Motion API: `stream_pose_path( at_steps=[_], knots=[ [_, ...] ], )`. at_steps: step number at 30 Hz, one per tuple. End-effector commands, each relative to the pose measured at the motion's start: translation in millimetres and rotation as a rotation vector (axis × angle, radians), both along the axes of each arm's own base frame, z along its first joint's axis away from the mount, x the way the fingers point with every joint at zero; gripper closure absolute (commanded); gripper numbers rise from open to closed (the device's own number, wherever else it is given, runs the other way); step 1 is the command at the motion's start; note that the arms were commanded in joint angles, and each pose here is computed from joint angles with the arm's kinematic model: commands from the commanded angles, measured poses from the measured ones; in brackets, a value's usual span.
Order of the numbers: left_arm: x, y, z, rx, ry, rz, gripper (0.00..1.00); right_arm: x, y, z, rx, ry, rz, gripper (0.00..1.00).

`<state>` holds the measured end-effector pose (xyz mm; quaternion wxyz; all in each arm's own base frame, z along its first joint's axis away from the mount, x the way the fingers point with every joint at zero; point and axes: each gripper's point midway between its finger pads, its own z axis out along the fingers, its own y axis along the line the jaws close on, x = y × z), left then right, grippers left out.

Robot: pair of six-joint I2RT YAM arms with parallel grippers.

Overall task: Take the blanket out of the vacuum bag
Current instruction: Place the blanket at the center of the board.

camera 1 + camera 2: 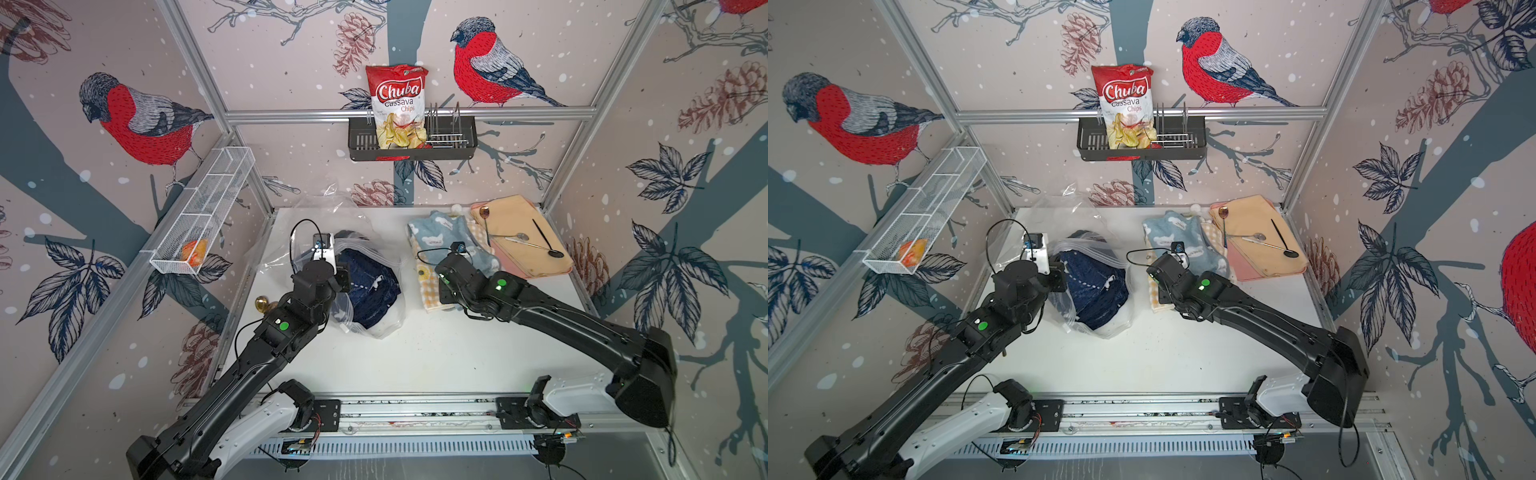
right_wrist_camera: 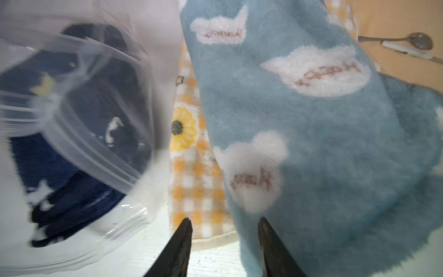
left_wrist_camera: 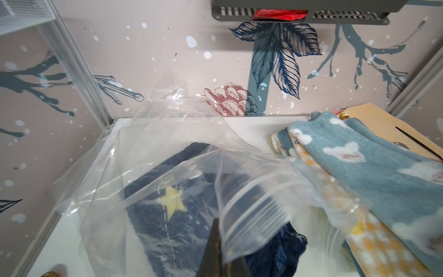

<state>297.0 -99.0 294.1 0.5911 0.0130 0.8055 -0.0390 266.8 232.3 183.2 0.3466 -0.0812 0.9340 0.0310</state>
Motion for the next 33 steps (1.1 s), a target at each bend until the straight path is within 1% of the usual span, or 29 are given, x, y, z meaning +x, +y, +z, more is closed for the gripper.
stream_pose_path(
  at_steps=[1, 2, 7, 9, 10, 12, 13, 15, 16, 18, 19, 21, 24, 28, 30, 33],
  knots=[
    [2.8, 11.0, 10.3, -0.02, -0.048, 0.066, 1.0, 14.6, -16.8, -3.9, -0.182, -0.073, -0.008, 0.42],
    [3.1, 10.3, 9.6, -0.018, -0.045, 0.063, 1.0, 17.1, -18.4, -8.6, -0.21, -0.07, -0.011, 0.39],
    [4.0, 4.7, 8.2, -0.022, -0.042, 0.035, 1.0, 21.0, -19.1, -36.9, -0.307, -0.03, 0.012, 0.32],
    [4.1, 3.3, 7.3, -0.019, -0.04, 0.026, 1.0, 23.4, -22.5, -43.4, -0.334, -0.03, 0.003, 0.31],
    [4.2, 2.8, 7.5, -0.019, -0.041, 0.024, 1.0, 25.8, -25.6, -44.2, -0.339, -0.034, -0.011, 0.33],
    [4.1, 2.1, 8.0, -0.022, -0.042, 0.02, 1.0, 30.0, -28.8, -48.1, -0.328, -0.026, -0.027, 0.39],
    [4.0, 1.6, 8.1, -0.023, -0.043, 0.016, 1.0, 31.5, -29.6, -50.0, -0.321, -0.024, -0.028, 0.46],
    [4.0, 0.4, 7.1, -0.023, -0.042, 0.011, 1.0, 34.1, -31.9, -53.0, -0.329, -0.022, -0.035, 0.54],
    [4.2, -0.1, 6.9, -0.021, -0.041, 0.007, 1.0, 35.0, -32.0, -55.1, -0.335, -0.02, -0.032, 0.62],
    [4.4, -0.9, 6.7, -0.022, -0.04, 0.004, 1.0, 36.6, -32.4, -50.7, -0.335, -0.033, -0.041, 0.82],
    [4.4, -1.2, 6.8, -0.024, -0.041, 0.002, 1.0, 36.2, -30.4, -46.4, -0.321, -0.039, -0.036, 0.89],
    [4.6, -1.5, 6.3, -0.023, -0.039, 0.001, 1.0, 35.3, -24.8, -35.6, -0.276, -0.052, -0.02, 0.99],
    [4.6, -2.3, 5.9, -0.023, -0.038, -0.003, 1.0, 32.9, -14.1, -13.8, -0.184, -0.07, 0.018, 1.0],
    [4.6, -4.3, 5.8, -0.025, -0.037, -0.014, 1.0, 25.1, 13.0, 20.8, -0.008, -0.089, 0.119, 1.0],
    [4.4, -4.9, 6.4, -0.028, -0.037, -0.017, 1.0, 21.4, 25.2, 28.8, 0.056, -0.086, 0.165, 1.0],
    [4.2, -5.4, 6.5, -0.031, -0.038, -0.019, 1.0, 19.0, 41.9, 29.7, 0.123, -0.054, 0.213, 1.0]
  ],
)
